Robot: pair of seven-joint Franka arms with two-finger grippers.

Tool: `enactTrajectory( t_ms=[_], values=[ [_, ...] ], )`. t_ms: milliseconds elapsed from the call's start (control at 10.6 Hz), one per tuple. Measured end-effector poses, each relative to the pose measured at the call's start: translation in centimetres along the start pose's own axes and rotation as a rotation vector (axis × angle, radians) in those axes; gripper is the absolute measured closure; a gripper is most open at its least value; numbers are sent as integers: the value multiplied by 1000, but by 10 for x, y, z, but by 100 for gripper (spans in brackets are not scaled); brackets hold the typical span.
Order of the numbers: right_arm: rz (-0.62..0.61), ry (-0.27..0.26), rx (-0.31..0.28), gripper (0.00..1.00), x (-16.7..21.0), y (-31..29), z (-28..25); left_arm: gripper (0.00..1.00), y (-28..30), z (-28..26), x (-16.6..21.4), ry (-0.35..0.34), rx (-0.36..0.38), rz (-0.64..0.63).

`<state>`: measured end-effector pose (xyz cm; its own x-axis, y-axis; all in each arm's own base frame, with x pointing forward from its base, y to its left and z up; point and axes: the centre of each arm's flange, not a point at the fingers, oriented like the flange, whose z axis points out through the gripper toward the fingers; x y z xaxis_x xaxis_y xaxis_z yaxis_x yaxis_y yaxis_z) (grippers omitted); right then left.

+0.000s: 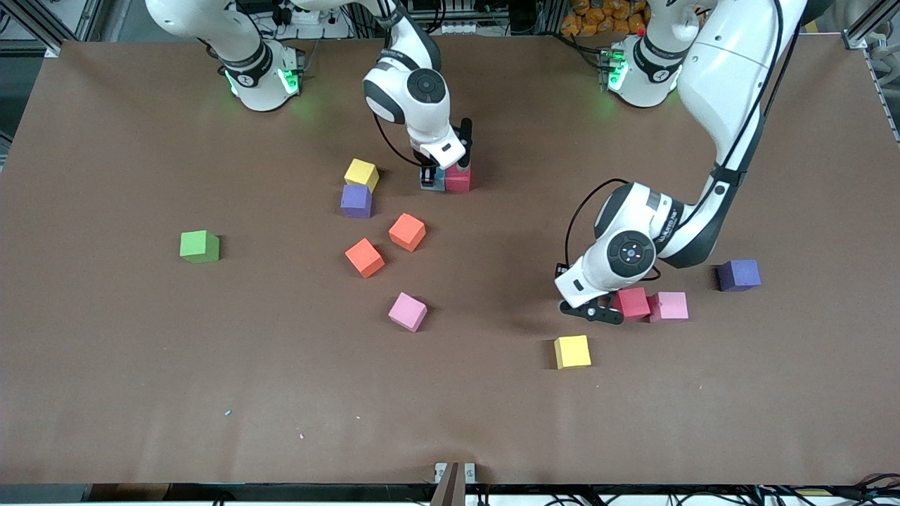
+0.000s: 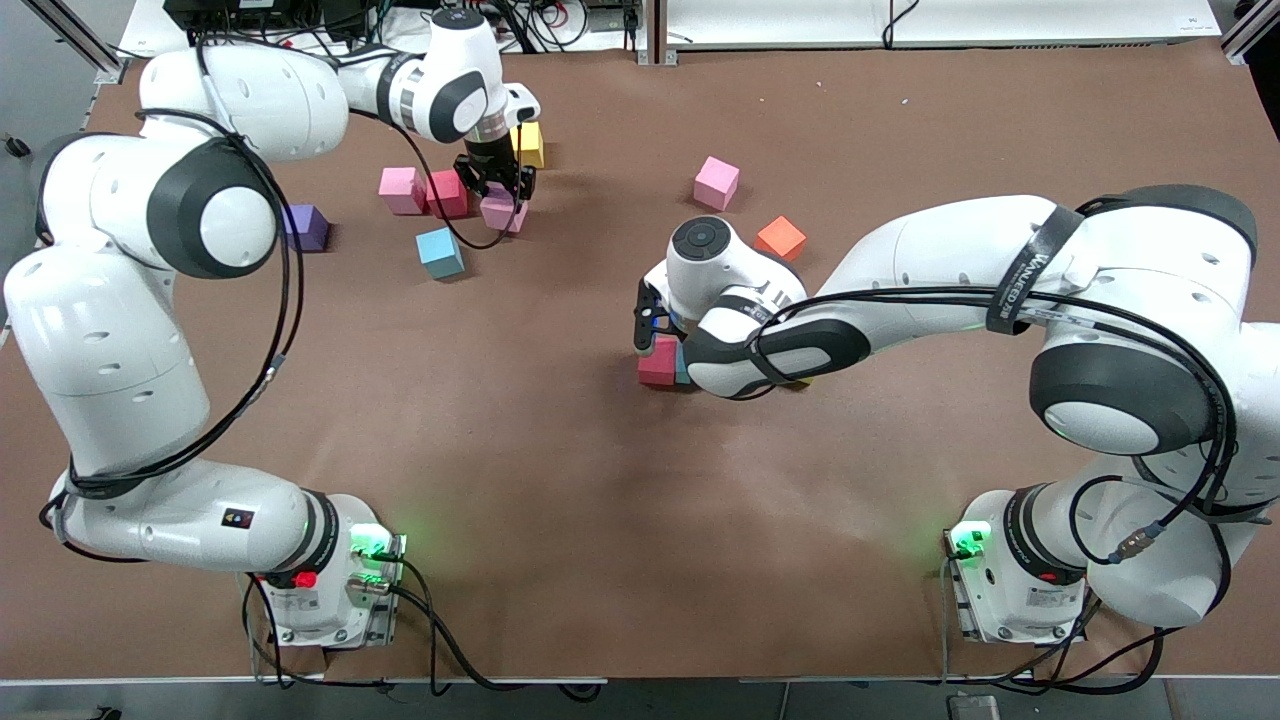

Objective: Arrange 11 blocks into digit 3

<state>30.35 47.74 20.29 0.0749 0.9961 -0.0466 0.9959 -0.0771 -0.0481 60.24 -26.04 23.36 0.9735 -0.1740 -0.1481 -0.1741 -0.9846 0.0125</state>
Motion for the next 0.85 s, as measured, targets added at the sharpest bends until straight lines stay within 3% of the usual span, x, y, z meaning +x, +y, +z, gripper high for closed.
enactTrajectory(
  t_ms=[282,470,658,752,846],
  values=[
    [0,1,-1,47,1,1,0,44,13,-21,-8,-17,-19,-165],
    [0,1,-1,40,2,1,0,44,17,-38,-12,-18,-25,-309],
    [1,1,-1,19,2,1,1,44,18,-46,-14,-40,-43,-497],
    [2,0,-1,3,1,2,1,44,19,-47,-15,-47,-39,-575],
    [3,0,-1,0,1,3,0,44,21,-50,-15,-46,-39,-630]
  ],
)
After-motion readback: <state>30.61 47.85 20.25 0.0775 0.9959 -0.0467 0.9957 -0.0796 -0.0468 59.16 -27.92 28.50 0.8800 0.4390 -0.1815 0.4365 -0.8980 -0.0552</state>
